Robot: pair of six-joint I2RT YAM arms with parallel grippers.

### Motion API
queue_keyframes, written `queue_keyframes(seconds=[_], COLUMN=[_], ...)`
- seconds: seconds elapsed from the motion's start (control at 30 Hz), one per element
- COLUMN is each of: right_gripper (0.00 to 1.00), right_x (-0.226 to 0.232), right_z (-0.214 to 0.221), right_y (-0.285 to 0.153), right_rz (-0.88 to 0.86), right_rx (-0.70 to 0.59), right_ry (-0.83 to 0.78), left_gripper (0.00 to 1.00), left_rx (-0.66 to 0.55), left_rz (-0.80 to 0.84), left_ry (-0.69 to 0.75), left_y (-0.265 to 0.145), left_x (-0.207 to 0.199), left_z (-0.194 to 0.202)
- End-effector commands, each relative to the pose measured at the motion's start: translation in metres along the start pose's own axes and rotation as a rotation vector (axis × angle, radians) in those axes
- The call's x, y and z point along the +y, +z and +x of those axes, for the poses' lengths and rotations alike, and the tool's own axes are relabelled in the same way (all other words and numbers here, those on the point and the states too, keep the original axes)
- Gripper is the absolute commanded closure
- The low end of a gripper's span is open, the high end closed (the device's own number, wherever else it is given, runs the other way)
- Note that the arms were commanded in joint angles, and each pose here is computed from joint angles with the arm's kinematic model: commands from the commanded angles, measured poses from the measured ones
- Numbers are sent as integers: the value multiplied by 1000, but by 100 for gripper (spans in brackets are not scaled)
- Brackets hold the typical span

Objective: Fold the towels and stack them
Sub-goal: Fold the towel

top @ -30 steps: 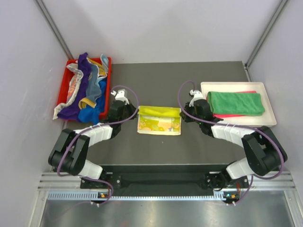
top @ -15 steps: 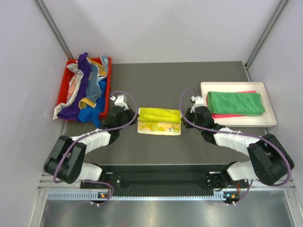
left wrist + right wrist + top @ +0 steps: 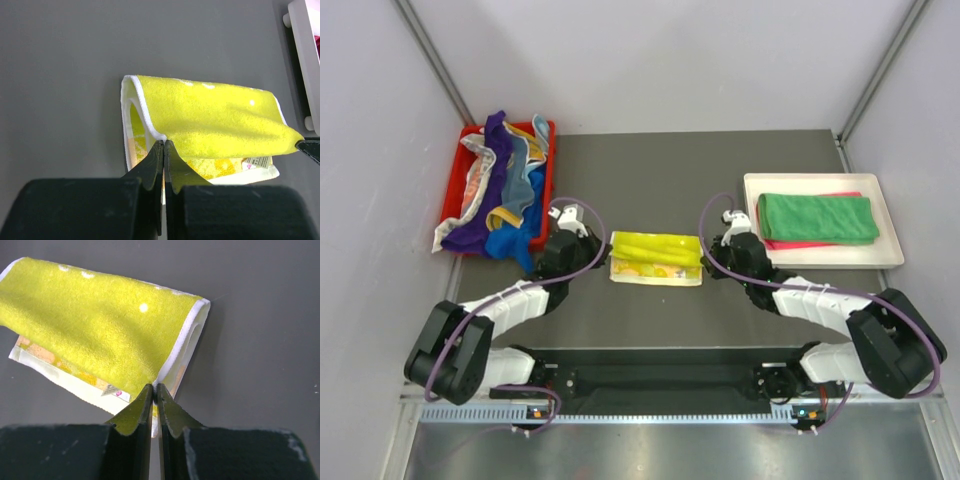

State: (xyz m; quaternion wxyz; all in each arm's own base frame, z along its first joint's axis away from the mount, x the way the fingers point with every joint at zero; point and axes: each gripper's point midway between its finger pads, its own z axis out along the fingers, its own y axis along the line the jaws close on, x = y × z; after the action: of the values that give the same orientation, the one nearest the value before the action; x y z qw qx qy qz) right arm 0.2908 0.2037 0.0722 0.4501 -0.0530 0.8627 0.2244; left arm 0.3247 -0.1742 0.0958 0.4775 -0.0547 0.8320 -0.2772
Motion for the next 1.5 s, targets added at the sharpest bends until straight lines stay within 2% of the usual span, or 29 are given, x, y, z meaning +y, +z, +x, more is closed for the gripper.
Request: queue_keyframes(seconds=[0.0,0.8,1.07,1.4,1.47], right_gripper=[94,93,94,93,91], right_x=[12,15,19,16,14], right_z=[-11,18,15,31,36], right_y=[-4,-6,-10,-7,-7], right_rz=[-26,-34,-48,-37,-33], right_rx=[-57,-15,-22,10,20], right_ry=[6,13,14,25,28], left_gripper=[100,100,100,100,97], left_rx=[-2,77,82,146,164], left_rz=[20,-13,-15,-8,-10], left_ry=[-16,-59,-61,-60,-58], left_y=[-7,-20,-23,-24,-23], left_x=[-5,10,9,11,12], left_z=[2,38,37,56,61])
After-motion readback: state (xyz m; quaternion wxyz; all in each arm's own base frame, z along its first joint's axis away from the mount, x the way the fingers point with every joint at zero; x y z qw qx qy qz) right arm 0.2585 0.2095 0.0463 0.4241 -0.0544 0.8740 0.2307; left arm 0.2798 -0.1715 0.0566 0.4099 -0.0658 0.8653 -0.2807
